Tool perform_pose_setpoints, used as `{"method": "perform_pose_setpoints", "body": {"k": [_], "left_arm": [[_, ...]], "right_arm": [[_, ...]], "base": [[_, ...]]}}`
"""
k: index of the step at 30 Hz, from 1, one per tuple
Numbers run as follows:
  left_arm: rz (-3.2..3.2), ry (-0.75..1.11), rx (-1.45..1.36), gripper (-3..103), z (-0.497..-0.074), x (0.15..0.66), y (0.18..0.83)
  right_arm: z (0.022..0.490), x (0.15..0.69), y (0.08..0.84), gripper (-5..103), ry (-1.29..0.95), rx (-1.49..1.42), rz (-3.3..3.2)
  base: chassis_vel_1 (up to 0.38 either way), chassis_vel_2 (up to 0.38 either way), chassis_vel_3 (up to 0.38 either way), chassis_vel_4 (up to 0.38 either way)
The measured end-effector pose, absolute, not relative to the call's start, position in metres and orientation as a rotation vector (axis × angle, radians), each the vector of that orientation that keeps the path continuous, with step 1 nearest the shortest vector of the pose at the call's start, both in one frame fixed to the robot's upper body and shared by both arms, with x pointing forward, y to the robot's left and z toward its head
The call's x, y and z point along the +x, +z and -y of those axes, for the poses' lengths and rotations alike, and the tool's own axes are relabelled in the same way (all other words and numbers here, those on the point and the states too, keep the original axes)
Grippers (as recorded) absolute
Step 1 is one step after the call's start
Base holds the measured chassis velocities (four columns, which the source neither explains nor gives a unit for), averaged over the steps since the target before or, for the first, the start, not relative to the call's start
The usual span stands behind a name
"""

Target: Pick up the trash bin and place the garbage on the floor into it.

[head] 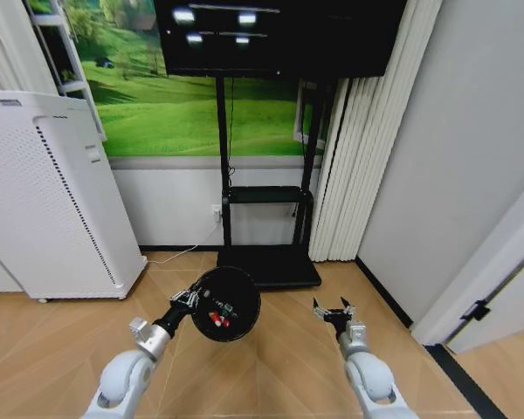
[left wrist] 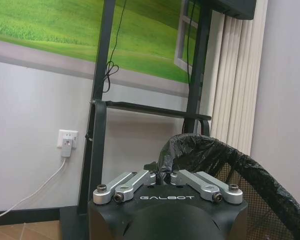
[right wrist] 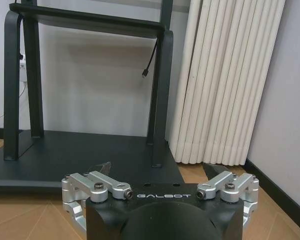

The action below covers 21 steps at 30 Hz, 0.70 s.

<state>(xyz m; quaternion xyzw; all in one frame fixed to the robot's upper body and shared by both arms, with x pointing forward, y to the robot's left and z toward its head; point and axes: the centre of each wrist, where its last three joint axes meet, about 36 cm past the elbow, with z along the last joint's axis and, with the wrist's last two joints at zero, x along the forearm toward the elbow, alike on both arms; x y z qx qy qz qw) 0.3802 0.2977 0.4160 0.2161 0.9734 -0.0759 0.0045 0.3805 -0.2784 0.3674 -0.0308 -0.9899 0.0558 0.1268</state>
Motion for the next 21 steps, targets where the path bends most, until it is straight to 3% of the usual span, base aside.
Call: {"method": "perform_pose_setpoints", "body": {"k": [15,21], "left_arm": [[-3.049,-0.229,0.677,7,-0.3036,0.3838,0.4180],[-3.047,-0.227,0.681,7,-0.3040,0.3837,0.4180]], "right_arm": [[0.2766,0.3778,0.3675,100,0.192,-0.080,2.866],[0.2766,0.3744,0.3709,100,0.198,-0.076,2.863]], "base": [[0.012,0.010,-0.009,-0.008],[0.126,0.124,-0.142,-0.121]]}}
